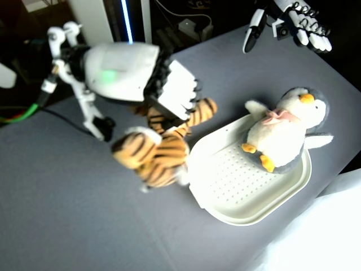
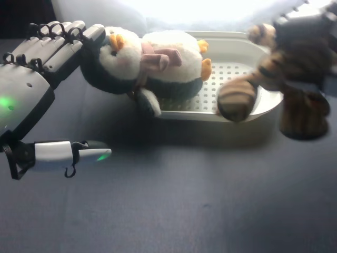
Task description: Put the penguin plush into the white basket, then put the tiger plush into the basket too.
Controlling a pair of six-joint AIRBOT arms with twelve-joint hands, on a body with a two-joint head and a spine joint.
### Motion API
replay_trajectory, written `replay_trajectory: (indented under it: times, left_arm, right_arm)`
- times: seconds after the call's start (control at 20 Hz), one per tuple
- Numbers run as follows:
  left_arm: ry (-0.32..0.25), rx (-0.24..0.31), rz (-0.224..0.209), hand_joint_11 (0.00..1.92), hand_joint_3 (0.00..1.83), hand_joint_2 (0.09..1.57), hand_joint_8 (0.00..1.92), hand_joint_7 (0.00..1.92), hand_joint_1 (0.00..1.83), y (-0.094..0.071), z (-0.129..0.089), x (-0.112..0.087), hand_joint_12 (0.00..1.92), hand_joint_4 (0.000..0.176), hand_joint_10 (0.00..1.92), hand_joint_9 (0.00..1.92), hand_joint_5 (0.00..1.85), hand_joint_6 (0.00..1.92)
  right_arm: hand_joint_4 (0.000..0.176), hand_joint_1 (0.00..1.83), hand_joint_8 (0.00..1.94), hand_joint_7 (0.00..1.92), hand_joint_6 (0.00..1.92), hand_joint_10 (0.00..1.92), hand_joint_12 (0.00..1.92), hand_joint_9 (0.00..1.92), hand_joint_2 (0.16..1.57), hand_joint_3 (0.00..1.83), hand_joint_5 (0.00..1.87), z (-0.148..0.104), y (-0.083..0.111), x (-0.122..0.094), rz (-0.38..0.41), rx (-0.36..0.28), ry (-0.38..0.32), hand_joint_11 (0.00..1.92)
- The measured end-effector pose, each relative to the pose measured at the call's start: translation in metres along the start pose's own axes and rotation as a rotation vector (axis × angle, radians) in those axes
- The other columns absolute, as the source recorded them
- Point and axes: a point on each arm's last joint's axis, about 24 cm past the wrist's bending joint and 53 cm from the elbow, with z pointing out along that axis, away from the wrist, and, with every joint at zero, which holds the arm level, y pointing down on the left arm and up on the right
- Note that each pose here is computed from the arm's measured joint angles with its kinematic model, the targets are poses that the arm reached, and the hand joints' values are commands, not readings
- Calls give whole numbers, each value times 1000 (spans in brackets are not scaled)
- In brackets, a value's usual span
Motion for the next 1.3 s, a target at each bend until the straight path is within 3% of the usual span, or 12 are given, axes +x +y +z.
replay_trajectory:
  times: [0.15,0.35,0.4,0.5,0.6,0.65,0.85,0.95,1.0,1.15,1.2,1.3]
  left_arm:
    - [-1,-3,-1,0,0,781,0,0,852,1,0,0,0,134,0,0,0,0]
    - [-1,0,0,0,0,766,0,0,865,0,0,0,0,144,0,0,0,0]
    - [-2,-3,0,0,0,778,0,0,841,1,0,0,0,133,0,0,0,0]
    - [-2,3,1,0,0,777,0,0,843,-1,0,0,0,140,0,0,0,0]
    - [-4,3,0,0,0,783,0,0,843,-1,0,-1,0,134,0,0,0,0]
    - [-5,3,0,0,0,783,0,0,864,-1,0,-1,0,144,0,0,0,0]
    - [-4,-1,-9,0,0,768,0,0,901,1,-2,-1,0,153,0,0,0,0]
    - [-17,5,-15,0,0,756,0,0,938,-1,-2,-2,0,119,0,0,0,0]
    - [-14,8,-15,0,0,761,0,0,902,-1,-2,-1,0,122,0,0,0,0]
    - [-13,26,-31,0,0,759,0,0,886,-8,-4,2,0,123,0,0,0,0]
    - [-17,41,-35,0,0,745,0,0,891,-11,-5,1,0,132,0,0,0,0]
    - [-54,62,-50,0,1,778,0,0,834,-17,-7,-7,0,103,0,0,0,0]
  right_arm:
    - [0,1283,1168,950,688,1089,1340,928,1105,0,1085,40,-16,21,-3,42,52,809]
    - [0,1250,1236,950,713,1075,1547,734,1119,0,1021,53,-36,54,-16,114,166,538]
    - [0,982,440,438,229,446,1092,345,1023,0,564,52,-39,54,-15,123,172,107]
    - [0,791,53,360,15,81,775,301,997,0,404,50,-39,51,-16,127,166,3]
    - [66,700,5,226,2,6,468,183,996,0,210,49,-35,37,-6,114,123,0]
    - [71,750,1,209,0,1,399,163,998,0,190,50,-34,33,0,112,108,0]
    - [12,992,6,238,8,4,247,146,1035,1,244,23,-34,17,38,114,40,0]
    - [27,965,1,203,0,0,139,119,1102,16,198,-5,-33,5,76,124,-2,0]
    - [5,985,6,238,9,6,163,150,1110,10,249,-14,-33,-2,107,122,-38,0]
    - [60,784,0,239,0,0,227,169,1126,0,250,-46,-31,-23,217,97,-169,0]
    - [43,724,0,234,0,4,320,212,1141,0,236,-56,-30,-23,252,92,-190,32]
    - [20,703,5,326,2,14,393,363,1073,0,258,-64,-21,-25,279,61,-219,167]
